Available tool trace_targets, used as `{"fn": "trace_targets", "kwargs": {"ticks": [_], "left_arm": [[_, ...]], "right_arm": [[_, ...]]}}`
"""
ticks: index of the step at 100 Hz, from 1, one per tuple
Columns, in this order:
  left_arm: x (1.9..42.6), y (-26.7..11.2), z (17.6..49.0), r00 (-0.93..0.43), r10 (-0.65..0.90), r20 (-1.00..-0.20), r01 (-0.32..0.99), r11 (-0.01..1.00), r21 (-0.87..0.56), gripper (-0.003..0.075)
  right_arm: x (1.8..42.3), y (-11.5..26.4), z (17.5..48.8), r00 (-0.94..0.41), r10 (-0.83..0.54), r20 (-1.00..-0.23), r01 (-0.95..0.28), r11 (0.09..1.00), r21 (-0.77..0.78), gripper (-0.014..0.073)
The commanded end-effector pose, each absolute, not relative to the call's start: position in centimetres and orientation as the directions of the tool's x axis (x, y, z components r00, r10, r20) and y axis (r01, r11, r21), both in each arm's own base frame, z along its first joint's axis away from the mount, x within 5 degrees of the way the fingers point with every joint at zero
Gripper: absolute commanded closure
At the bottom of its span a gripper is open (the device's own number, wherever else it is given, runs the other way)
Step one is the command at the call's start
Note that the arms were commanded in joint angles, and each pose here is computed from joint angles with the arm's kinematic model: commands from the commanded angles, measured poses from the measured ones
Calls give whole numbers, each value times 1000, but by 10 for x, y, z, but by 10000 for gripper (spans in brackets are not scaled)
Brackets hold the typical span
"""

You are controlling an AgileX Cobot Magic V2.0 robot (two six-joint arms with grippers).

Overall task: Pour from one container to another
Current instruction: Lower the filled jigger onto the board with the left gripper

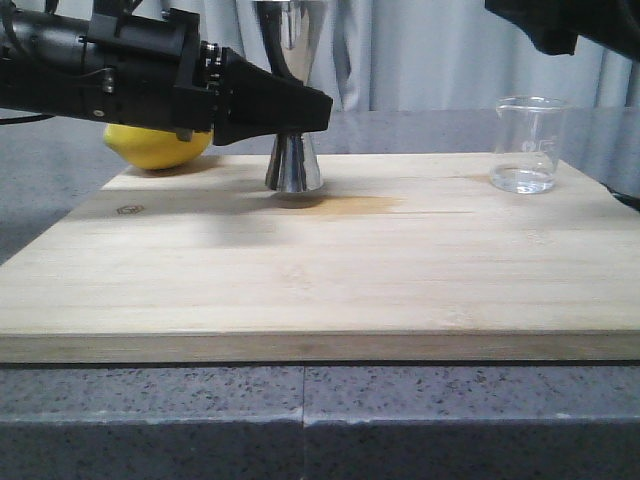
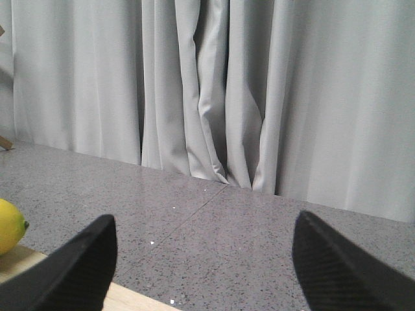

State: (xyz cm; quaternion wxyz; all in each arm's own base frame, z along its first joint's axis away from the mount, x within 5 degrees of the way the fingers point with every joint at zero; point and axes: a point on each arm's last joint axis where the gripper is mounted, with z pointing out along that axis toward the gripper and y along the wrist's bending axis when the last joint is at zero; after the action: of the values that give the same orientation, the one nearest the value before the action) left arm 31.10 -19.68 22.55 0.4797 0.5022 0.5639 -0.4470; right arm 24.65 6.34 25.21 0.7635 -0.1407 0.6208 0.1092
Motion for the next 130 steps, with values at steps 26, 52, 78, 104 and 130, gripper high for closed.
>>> {"fn": "trace_targets", "kwargs": {"ticks": [26, 52, 78, 104, 130], "left_arm": [[306, -196, 254, 15, 14, -1000, 998, 58, 16, 661], [308, -198, 247, -12, 6, -1000, 999, 48, -11, 661], [309, -197, 247, -12, 3, -1000, 999, 52, -12, 661], [307, -197, 245, -4, 27, -1000, 999, 32, -3, 654], [306, -197, 243, 4, 48, -999, 1000, 15, 5, 575]], "right_arm": [[243, 61, 273, 333, 24, -943, -328, 940, -91, 73], [243, 61, 273, 333, 24, -943, -328, 940, -91, 73], [243, 61, 274, 335, 25, -942, -328, 940, -91, 73], [243, 61, 275, 354, 33, -935, -329, 940, -92, 73], [243, 61, 275, 352, 32, -935, -329, 940, -92, 73]]}}
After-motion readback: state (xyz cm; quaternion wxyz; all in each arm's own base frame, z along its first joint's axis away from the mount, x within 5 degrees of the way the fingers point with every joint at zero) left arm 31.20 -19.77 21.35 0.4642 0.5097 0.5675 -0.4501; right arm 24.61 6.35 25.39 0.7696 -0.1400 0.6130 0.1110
